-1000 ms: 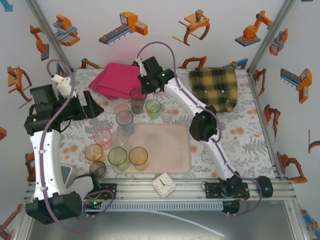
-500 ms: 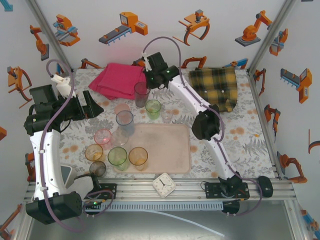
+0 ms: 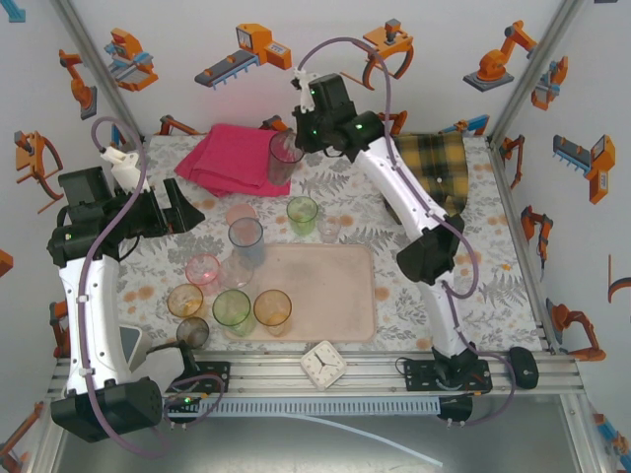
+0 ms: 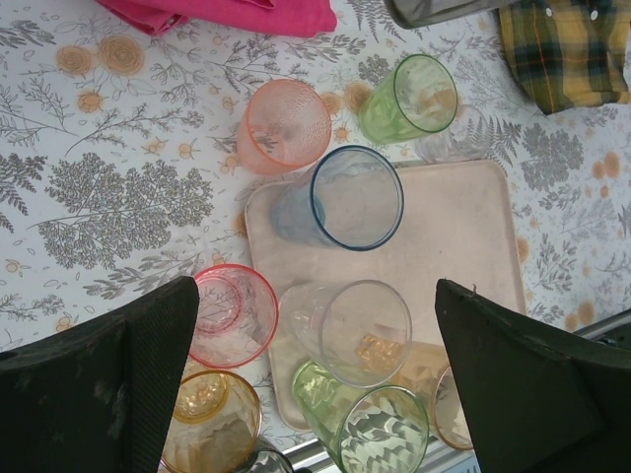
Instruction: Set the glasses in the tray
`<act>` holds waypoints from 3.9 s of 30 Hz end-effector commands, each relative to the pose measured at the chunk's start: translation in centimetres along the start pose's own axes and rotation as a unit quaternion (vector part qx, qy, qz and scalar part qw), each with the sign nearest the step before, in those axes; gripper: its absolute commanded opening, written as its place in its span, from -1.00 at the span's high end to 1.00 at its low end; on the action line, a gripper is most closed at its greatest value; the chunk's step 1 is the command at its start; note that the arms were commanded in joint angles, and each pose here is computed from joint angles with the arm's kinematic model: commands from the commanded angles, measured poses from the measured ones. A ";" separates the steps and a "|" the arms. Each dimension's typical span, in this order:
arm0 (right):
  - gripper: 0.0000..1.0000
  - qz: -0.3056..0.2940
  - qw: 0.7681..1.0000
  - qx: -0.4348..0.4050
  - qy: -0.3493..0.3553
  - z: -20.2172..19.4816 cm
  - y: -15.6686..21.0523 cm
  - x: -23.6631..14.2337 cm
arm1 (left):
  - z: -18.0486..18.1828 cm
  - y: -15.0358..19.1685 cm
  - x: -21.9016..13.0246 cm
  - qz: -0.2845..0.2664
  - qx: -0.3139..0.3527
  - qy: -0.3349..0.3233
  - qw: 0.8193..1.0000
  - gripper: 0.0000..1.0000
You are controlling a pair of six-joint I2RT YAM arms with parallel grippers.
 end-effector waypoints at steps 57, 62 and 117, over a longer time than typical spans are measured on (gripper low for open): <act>0.86 0.119 0.988 -0.093 0.012 11.7 20.7 -6.3 | -0.2 -0.3 -0.4 -0.014 -0.005 0.004 1.000 -0.94; 0.85 0.124 0.988 -0.091 0.004 12.2 21.1 -6.1 | -0.2 -0.3 -0.4 -0.015 -0.005 0.006 1.000 -0.94; 0.73 0.164 0.983 -0.078 -0.016 13.6 24.9 -4.1 | -0.2 -0.4 -0.2 -0.015 -0.008 0.008 1.000 -0.94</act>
Point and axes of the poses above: each hand's point on the last joint's axis, 136 mm out from that joint toward the fingers, its own x axis out along the fingers, its own z axis along the line the jaws close on, y = z × x, the point moved 1 cm from there along -x, back along the fingers, and after that the axes turned 3 degrees about x, right-handed, at the moved point
